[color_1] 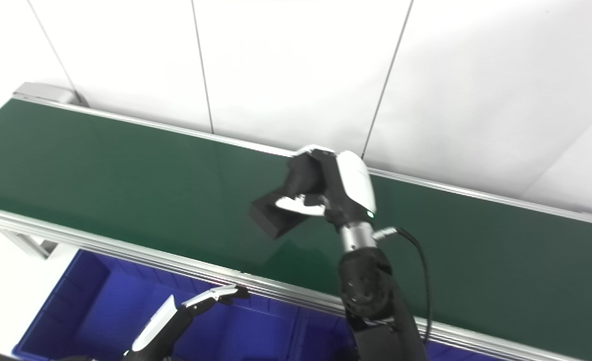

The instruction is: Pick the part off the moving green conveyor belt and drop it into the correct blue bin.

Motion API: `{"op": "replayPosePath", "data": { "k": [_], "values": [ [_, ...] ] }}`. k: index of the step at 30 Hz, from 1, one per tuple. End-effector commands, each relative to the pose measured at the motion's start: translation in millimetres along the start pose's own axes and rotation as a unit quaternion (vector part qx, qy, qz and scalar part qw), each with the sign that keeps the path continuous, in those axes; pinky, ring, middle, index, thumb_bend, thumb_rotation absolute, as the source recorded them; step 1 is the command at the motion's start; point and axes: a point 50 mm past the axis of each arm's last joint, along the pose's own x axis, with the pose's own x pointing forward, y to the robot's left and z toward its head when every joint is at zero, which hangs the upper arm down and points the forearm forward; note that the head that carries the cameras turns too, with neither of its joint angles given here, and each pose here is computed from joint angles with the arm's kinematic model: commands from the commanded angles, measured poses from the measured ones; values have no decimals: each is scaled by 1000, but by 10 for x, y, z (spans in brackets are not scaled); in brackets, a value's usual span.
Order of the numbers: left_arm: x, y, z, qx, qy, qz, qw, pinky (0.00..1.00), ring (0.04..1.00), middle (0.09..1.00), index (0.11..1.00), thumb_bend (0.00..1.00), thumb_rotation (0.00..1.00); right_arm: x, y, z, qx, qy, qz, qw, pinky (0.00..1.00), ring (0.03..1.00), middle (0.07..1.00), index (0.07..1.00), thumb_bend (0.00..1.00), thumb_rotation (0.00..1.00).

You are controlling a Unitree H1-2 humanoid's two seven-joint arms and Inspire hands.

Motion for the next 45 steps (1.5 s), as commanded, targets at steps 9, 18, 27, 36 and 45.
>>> {"op": "replayPosePath", "data": {
  "k": [9,18,27,36,45],
  "values": [
    [157,221,151,-22,-24,-15,999,710,795,829,799,1000,390,-586,-472,206,28,-26,-35,999,312,375,501,550,503,0],
    [118,248,207,-39,-13,-25,999,708,795,836,805,980,381,-1227,-585,95,15,1,-35,999,314,374,489,555,503,0],
    [76,284,268,-43,-11,-28,999,715,794,820,797,975,394,-1829,-634,-33,23,46,-38,998,332,380,494,547,505,0],
    [-18,358,265,-37,1,-31,999,724,799,815,794,996,450,-2301,-666,-406,-9,116,-20,993,343,382,478,548,505,0],
    [-53,458,297,-36,4,-32,999,729,800,814,790,995,453,-2647,-948,-699,-84,174,-11,981,361,383,460,550,507,0]
  ]
}}
